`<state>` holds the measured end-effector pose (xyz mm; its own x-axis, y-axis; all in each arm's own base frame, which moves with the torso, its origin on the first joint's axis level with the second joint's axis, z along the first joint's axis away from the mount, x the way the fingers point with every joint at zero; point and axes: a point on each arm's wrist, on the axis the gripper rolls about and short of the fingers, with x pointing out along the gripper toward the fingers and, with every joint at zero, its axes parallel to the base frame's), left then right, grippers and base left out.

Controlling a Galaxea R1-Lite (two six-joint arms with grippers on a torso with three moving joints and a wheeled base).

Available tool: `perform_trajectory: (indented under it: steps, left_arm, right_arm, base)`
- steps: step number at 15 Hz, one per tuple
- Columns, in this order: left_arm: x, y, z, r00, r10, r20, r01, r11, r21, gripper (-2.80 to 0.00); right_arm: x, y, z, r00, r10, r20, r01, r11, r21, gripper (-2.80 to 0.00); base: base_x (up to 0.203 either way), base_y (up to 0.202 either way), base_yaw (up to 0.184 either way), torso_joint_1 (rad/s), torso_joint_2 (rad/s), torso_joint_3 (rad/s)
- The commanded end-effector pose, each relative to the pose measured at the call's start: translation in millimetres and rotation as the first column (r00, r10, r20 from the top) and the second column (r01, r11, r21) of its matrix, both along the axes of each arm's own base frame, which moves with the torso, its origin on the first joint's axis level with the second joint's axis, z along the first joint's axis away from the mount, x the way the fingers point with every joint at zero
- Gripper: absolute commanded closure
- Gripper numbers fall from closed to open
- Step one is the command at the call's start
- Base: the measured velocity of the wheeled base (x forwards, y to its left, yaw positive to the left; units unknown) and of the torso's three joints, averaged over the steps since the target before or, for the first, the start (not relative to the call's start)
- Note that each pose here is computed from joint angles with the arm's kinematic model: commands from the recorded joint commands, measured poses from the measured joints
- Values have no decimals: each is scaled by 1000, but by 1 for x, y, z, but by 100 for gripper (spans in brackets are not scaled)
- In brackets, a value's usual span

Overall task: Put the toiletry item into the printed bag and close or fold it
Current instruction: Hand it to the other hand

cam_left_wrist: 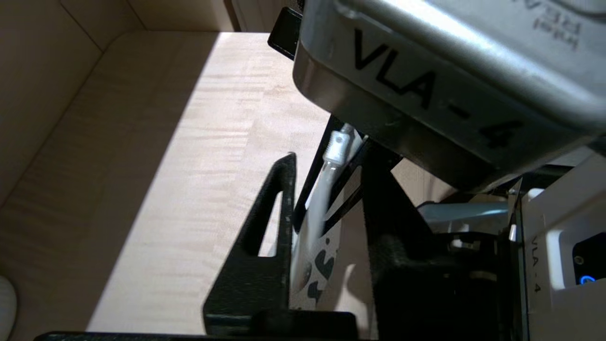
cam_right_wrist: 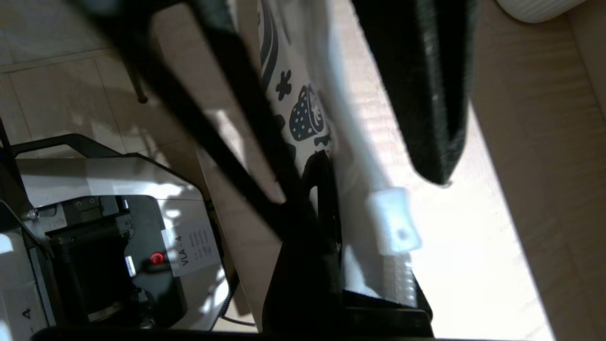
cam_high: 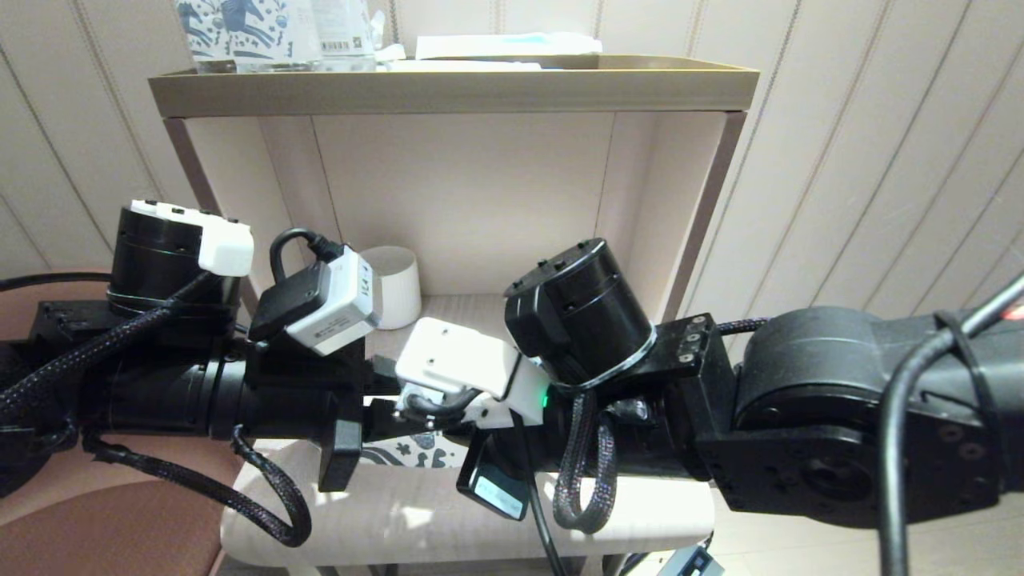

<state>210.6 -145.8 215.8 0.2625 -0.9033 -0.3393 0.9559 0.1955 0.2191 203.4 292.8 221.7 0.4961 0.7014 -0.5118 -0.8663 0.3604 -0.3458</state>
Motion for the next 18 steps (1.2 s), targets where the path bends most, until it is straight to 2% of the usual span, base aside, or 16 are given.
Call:
perform_trajectory:
  steps: [1,7,10,18]
  left_arm:
    - [1,-1,0,1000,-3,-5,3,1000,-1,-280]
    - [1,-1,0,1000,-4,-8,4,1000,-5,-280]
    - [0,-3,1,999,-2,-39,1,1000,-16,-280]
    - [0,-4,3,999,-1,-36,0,1000,-22,-280]
  right_arm:
    - [0,0,0,1000,2,1,-2,1000,-3,0]
    - [0,2,-1,1000,19,-9,-19,1000,3,0]
    - [1,3,-3,1000,20,-11,-20,1000,1,0]
    - [1,4,-1,1000,20,-7,-20,1000,6,0]
  base:
    - [0,0,0,0,0,0]
    - [0,0,0,0,0,0]
    - [0,0,0,0,0,0]
    - [0,0,0,0,0,0]
